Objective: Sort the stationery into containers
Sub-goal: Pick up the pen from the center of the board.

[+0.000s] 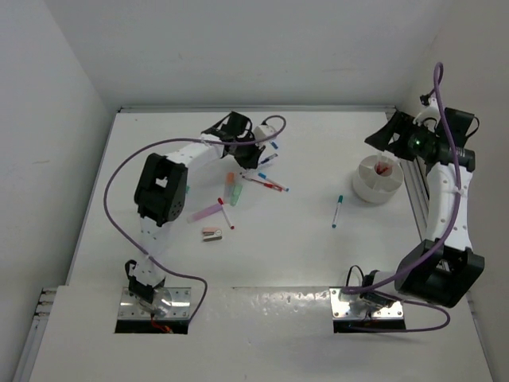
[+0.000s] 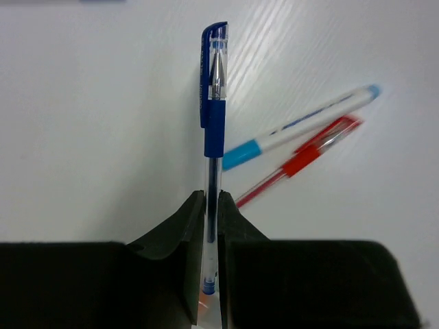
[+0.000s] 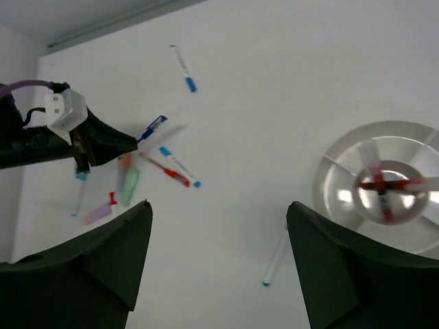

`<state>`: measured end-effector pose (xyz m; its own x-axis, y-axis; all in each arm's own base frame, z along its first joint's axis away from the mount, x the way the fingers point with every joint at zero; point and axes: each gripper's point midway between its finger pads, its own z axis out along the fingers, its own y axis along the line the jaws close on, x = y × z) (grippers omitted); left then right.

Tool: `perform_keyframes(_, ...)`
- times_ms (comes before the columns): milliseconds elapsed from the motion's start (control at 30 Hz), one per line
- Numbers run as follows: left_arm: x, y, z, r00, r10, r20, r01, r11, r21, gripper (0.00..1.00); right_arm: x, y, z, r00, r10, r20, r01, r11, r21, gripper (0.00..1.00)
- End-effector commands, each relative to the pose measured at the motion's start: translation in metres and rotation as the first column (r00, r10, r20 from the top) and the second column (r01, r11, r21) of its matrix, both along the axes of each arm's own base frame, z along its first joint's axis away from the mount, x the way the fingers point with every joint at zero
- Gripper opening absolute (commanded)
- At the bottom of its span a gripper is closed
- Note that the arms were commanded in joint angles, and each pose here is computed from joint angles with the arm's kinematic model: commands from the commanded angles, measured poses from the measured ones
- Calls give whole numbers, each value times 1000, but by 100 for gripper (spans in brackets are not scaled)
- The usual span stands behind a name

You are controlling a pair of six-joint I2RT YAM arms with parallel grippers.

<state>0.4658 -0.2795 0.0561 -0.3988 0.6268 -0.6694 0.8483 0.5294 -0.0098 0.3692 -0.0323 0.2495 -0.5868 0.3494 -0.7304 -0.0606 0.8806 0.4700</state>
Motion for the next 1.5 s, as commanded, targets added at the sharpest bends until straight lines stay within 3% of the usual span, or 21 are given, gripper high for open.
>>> perform_keyframes(0, -7, -29, 190, 968, 68, 241, 34, 918, -395, 0, -5, 41, 68, 976, 110, 187, -130, 987, 98, 79)
perform_keyframes(100, -47, -50, 228, 987, 52, 150, 39, 835, -549, 0, -6, 70, 90, 956, 160, 247, -200, 969, 144, 80)
perform_keyframes(300, -118, -81, 266, 991, -93, 97, 134, 715, -687, 0, -1, 137, 115, 915, 274, 297, -348, 908, 233, 80)
perform_keyframes(600, -146, -92, 287, 984, -150, 96, 172, 668, -724, 0, 8, 173, 145, 882, 313, 352, -431, 838, 335, 80)
perform_keyframes(933, -144, -101, 297, 983, -164, 86, 172, 640, -749, 0, 2, 196, 117, 876, 382, 293, -467, 822, 325, 73)
perform_keyframes(1067, -144, -105, 298, 983, -167, 82, 171, 638, -751, 0, 2, 201, 110, 876, 395, 279, -472, 821, 321, 55)
perform_keyframes(1100, -145, -107, 297, 982, -171, 80, 173, 637, -751, 0, 2, 203, 108, 875, 398, 277, -474, 821, 317, 44)
perform_keyframes(1200, -145, -110, 300, 980, -176, 90, 183, 635, -751, 0, 3, 205, 103, 878, 400, 264, -470, 827, 309, 27)
perform_keyframes(1400, -144, -111, 300, 981, -172, 92, 182, 640, -746, 1, 3, 200, 95, 891, 387, 239, -444, 854, 271, 0)
perform_keyframes(1433, -143, -110, 300, 981, -168, 100, 187, 643, -743, 6, 4, 197, 94, 891, 382, 245, -438, 865, 245, 0)
perform_keyframes(1467, -142, -109, 299, 981, -166, 104, 188, 648, -738, 39, 3, 197, 95, 890, 383, 248, -438, 868, 232, 0)
